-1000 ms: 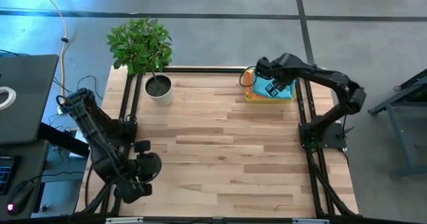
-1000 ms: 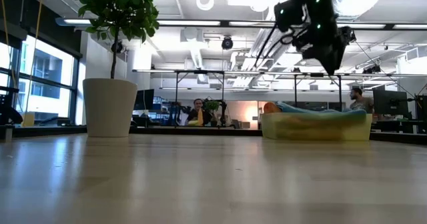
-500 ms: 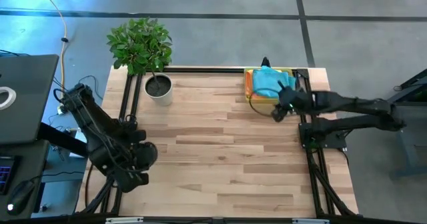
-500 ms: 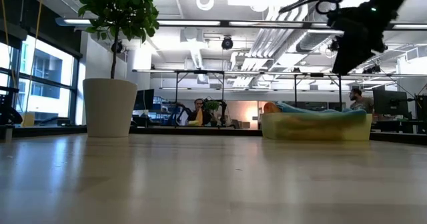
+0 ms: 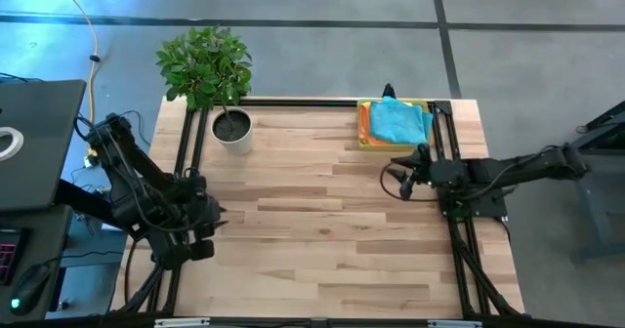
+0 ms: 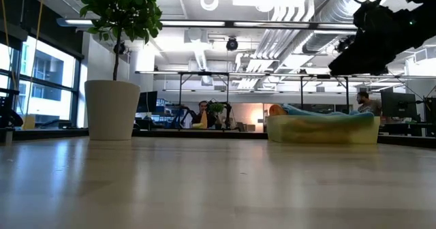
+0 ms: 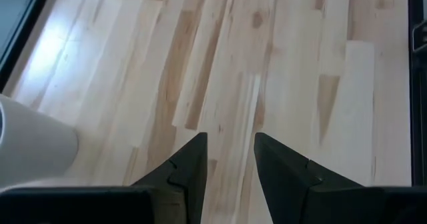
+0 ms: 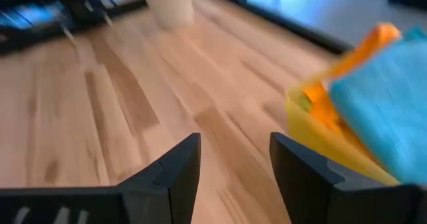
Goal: Fold microfiber towels
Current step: Return to Home Position
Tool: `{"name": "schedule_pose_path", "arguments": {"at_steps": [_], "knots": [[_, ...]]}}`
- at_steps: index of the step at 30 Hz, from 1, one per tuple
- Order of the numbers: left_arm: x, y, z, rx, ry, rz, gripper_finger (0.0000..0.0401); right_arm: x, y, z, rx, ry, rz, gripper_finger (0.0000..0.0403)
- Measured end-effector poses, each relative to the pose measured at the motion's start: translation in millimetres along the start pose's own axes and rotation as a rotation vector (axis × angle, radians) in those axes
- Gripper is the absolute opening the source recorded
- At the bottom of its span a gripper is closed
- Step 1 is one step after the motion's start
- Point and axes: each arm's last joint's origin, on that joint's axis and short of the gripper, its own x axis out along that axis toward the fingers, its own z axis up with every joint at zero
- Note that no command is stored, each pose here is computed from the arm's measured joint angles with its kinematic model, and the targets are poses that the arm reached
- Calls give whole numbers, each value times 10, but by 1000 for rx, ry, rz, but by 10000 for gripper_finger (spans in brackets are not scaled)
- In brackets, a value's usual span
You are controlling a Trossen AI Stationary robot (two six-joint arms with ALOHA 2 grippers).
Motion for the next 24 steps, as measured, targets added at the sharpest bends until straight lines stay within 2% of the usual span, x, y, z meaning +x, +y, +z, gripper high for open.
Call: {"name": "schedule_pose_path", "arguments": {"at_steps": [5, 10, 24], "knots": [[-1, 4, 4, -16, -14, 8, 115, 79, 58, -123, -21, -170, 49, 171], [-1, 4, 4, -13, -14, 8, 115, 130, 53, -258, 7, -258, 91, 171], [0, 5, 8, -15, -27, 16, 115, 195, -19, -486, 55, -232, 68, 171]]}}
